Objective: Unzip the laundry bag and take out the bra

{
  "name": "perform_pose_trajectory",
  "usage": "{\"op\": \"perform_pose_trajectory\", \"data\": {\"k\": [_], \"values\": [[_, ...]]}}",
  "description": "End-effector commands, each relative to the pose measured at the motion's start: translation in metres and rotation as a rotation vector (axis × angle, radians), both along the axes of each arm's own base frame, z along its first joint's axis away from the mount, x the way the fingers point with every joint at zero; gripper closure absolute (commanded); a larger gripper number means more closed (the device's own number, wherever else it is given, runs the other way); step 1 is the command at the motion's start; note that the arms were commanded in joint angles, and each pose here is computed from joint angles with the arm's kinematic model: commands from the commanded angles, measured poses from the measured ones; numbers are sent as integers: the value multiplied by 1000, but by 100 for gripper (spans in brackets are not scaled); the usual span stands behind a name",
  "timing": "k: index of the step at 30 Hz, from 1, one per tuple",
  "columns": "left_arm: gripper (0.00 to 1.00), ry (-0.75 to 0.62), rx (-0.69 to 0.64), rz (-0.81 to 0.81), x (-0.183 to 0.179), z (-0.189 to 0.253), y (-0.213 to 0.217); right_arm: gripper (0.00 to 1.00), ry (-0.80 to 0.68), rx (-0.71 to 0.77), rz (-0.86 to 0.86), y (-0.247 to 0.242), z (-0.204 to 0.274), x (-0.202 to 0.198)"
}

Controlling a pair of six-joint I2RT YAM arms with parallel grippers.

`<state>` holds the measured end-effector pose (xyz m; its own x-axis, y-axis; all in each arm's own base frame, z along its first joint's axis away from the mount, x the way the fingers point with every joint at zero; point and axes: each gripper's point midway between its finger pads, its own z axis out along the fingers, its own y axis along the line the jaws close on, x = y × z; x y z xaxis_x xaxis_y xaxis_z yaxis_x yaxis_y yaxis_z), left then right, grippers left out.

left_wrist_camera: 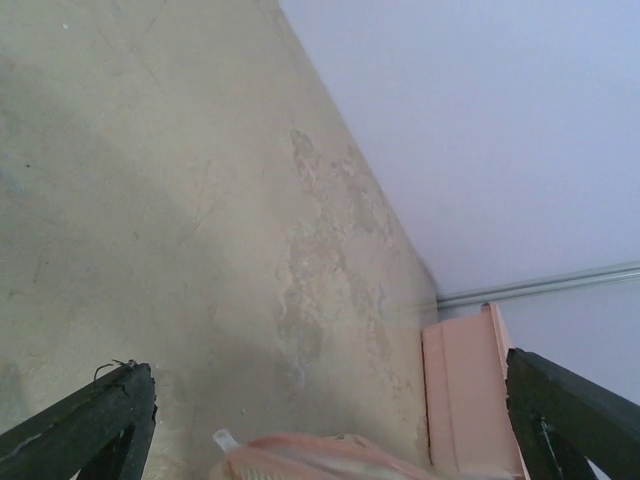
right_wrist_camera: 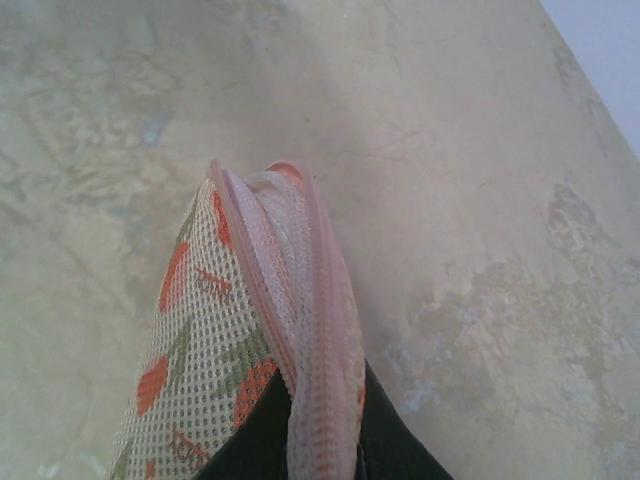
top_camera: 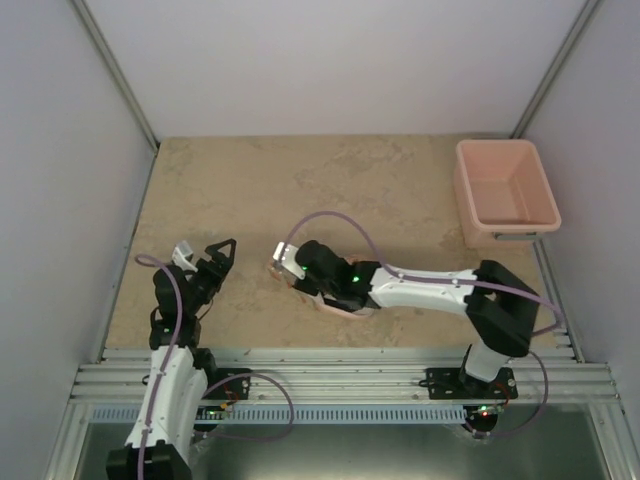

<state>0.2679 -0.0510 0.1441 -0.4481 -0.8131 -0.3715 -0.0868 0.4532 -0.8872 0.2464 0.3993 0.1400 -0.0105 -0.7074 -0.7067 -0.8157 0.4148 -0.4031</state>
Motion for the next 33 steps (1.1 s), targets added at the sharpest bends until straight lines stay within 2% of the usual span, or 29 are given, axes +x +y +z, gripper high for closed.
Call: {"op": "perform_pose_trajectory", "data": {"k": [1, 4, 5, 9, 11, 13, 18, 22, 28, 33], "values": [[3, -22, 45, 47, 0, 4, 10, 100, 0, -76, -160, 9, -19, 14], [2, -33, 51, 52, 0, 5, 11, 99, 43, -88, -174, 25, -30, 6], [2, -34, 53, 55, 0, 4, 12, 93, 64, -83, -171, 31, -33, 2], [2, -37, 65, 65, -1, 4, 14, 52, 177, -45, -57, 63, -36, -28], [2, -45, 70, 70, -2, 6, 15, 21, 235, -4, 57, 79, -27, -50], [1, -52, 72, 74, -2, 8, 16, 3, 282, 39, 201, 91, -12, -73], [1, -66, 73, 83, -3, 11, 18, 2, 295, 94, 465, 88, 29, -112], [1, -77, 73, 86, -3, 13, 18, 2, 254, 3, 580, 64, 31, -125], [1, -88, 69, 89, -5, 15, 18, 4, 99, -236, 562, 0, -7, -105], [1, -96, 65, 89, -6, 17, 18, 8, 3, -318, 593, -39, -29, -103]]}}
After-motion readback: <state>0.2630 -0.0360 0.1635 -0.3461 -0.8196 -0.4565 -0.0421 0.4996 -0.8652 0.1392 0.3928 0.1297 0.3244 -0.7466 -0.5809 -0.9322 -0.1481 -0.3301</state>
